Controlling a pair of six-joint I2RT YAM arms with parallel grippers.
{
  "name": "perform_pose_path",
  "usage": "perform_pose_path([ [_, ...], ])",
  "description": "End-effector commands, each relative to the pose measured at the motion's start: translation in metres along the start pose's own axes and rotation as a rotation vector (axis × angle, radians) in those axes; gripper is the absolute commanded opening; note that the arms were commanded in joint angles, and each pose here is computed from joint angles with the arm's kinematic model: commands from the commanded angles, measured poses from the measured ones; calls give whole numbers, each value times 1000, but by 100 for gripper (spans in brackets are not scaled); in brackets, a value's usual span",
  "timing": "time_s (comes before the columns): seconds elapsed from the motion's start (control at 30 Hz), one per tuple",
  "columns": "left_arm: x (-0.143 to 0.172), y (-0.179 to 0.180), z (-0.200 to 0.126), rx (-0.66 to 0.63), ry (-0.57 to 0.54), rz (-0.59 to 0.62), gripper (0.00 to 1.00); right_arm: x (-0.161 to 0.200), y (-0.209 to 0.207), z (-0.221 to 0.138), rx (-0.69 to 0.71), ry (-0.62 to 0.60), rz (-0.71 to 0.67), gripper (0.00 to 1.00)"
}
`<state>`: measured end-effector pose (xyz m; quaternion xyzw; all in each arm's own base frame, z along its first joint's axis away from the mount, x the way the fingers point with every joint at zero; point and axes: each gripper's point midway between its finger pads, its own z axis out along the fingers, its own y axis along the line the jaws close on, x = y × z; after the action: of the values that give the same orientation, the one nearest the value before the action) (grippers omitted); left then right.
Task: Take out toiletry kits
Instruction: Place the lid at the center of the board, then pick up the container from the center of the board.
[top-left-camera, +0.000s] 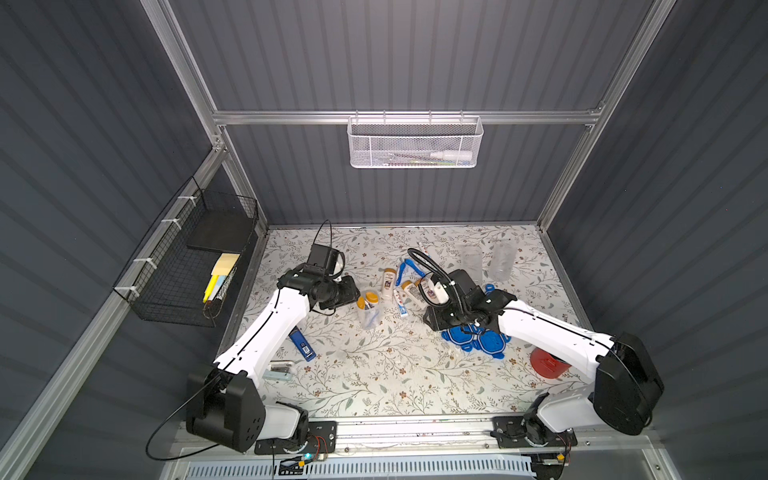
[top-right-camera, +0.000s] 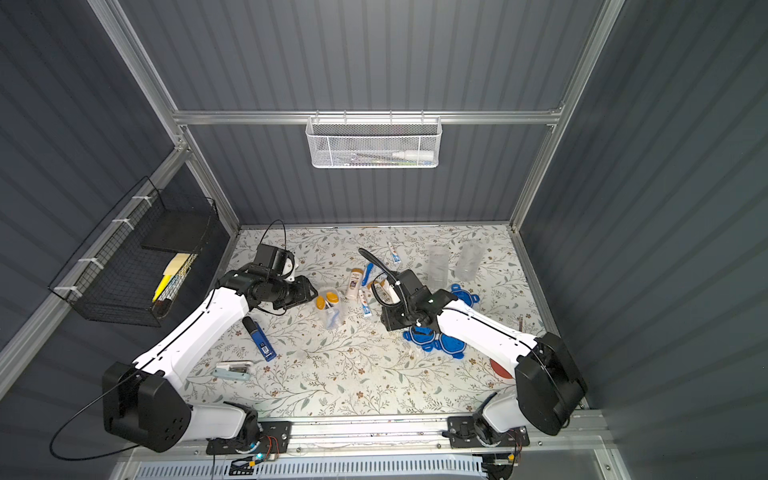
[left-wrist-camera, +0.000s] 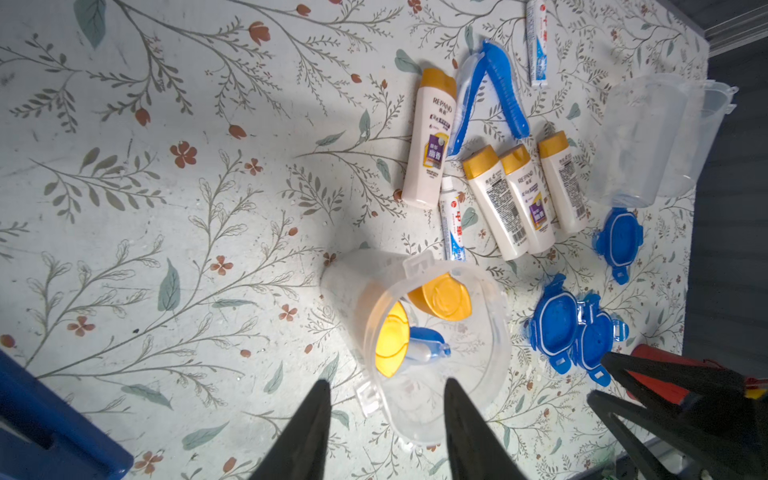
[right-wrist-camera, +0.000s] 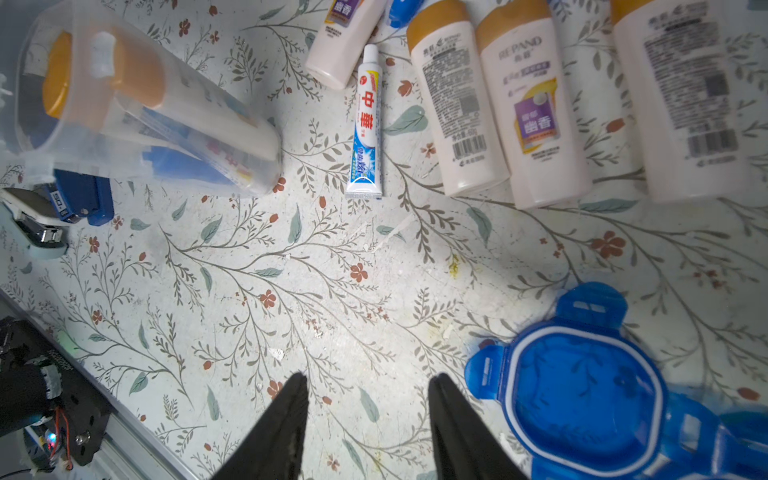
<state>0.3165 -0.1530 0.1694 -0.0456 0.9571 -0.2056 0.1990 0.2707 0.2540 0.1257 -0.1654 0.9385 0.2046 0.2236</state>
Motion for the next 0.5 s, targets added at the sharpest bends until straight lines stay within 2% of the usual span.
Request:
perform_pose_path([
  [0.0, 3, 8, 11, -26, 36, 13, 45, -11, 8, -7, -40, -35, 2, 51],
  [0.17, 1, 8, 20, -26, 46, 14, 34, -11, 8, -7, -45, -36, 3, 50],
  [0.47, -3, 9, 30, -35, 57, 14, 26, -7, 9, 1, -56, -12, 12, 50],
])
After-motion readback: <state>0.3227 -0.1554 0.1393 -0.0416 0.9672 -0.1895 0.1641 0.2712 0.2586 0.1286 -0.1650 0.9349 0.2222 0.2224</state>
